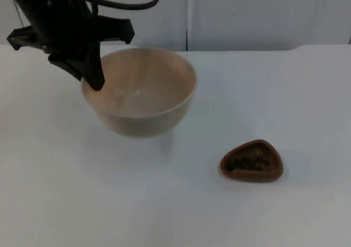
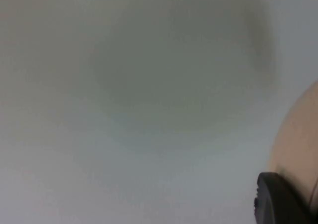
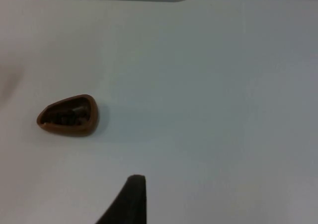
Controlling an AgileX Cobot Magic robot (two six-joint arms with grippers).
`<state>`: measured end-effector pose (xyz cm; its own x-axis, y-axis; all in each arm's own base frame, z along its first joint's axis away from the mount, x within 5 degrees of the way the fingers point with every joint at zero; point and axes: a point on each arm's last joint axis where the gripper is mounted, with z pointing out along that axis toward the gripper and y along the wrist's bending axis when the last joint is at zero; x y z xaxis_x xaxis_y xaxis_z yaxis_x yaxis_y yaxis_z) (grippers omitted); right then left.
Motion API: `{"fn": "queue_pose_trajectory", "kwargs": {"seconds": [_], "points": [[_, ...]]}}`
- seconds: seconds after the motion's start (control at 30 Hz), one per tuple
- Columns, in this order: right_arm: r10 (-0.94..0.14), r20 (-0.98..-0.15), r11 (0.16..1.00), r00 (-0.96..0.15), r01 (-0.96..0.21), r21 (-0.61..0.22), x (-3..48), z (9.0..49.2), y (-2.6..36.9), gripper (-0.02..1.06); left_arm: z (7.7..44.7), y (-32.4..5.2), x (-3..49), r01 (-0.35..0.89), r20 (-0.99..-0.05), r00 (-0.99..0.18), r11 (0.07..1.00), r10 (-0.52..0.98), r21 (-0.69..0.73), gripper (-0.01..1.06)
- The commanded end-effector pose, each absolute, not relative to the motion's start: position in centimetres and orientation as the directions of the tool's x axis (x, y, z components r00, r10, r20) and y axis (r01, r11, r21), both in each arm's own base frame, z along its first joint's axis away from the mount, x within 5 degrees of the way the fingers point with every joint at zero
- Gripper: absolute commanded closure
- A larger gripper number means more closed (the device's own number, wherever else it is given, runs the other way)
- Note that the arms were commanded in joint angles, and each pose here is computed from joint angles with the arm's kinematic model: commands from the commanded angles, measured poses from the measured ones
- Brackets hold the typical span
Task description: Pick up the bowl with the left hand and pour the coffee beans from the cup into the bowl with the right hand.
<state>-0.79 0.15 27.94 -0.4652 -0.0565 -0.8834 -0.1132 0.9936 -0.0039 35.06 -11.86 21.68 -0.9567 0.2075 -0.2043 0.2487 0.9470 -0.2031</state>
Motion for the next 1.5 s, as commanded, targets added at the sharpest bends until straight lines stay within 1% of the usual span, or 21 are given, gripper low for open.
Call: {"fn": "queue_pose_trajectory", "kwargs": {"seconds": [0.0, 0.13, 0.2, 0.3, 0.33, 0.4, 0.5, 1.1, 1.23, 1.37, 1.47], "points": [[-0.061, -0.888, 0.994, -0.456, -0.107, -0.014, -0.7, 28.0, 0.1, -0.01, 21.3, -12.1, 33.8, 0.253, -0.224, -0.953, 0.943, 0.204, -0.216, 1.05], [-0.061, -0.888, 0.994, -0.456, -0.107, -0.014, -0.7, 28.0, 0.1, -0.01, 19.4, -12.9, 31.4, 0.286, -0.178, -0.952, 0.934, 0.251, -0.213, 1.05], [-0.061, -0.888, 0.994, -0.456, -0.107, -0.014, -0.7, 28.0, 0.1, -0.01, 19.0, -13.4, 30.8, 0.304, -0.178, -0.947, 0.929, 0.269, -0.210, 1.05], [-0.061, -0.888, 0.994, -0.456, -0.107, -0.014, -0.7, 28.0, 0.1, -0.01, 18.1, -15.0, 29.0, 0.380, -0.175, -0.920, 0.907, 0.351, -0.181, 1.05], [-0.061, -0.888, 0.994, -0.456, -0.107, -0.014, -0.7, 28.0, 0.1, -0.01, 18.1, -15.0, 29.0, 0.380, -0.175, -0.920, 0.907, 0.351, -0.181, 1.05], [-0.061, -0.888, 0.994, -0.456, -0.107, -0.014, -0.7, 28.0, 0.1, -0.01, 17.4, -15.8, 28.1, 0.425, -0.170, -0.901, 0.891, 0.399, -0.161, 1.05], [-0.061, -0.888, 0.994, -0.456, -0.107, -0.014, -0.7, 28.0, 0.1, -0.01, 17.4, -16.3, 27.9, 0.434, -0.171, -0.897, 0.886, 0.407, -0.166, 1.05], [-0.053, -0.888, 0.993, -0.456, -0.118, 0.002, -0.8, 28.0, 0.3, -0.01, 17.5, -16.5, 27.8, 0.426, -0.174, -0.901, 0.887, 0.397, -0.180, 1.05], [-0.053, -0.888, 0.993, -0.456, -0.118, 0.002, -0.8, 28.0, 0.3, -0.01, 17.5, -16.6, 28.2, 0.417, -0.215, -0.900, 0.891, 0.378, -0.178, 1.05], [-0.053, -0.888, 0.993, -0.456, -0.118, 0.002, -0.8, 28.0, 0.3, -0.01, 17.6, -16.6, 28.4, 0.400, -0.235, -0.904, 0.900, 0.357, -0.171, 1.05], [-0.053, -0.888, 0.993, -0.456, -0.118, 0.002, -0.8, 28.0, 0.3, -0.01, 17.6, -16.3, 28.7, 0.375, -0.246, -0.909, 0.917, 0.335, -0.135, 1.05]]}}
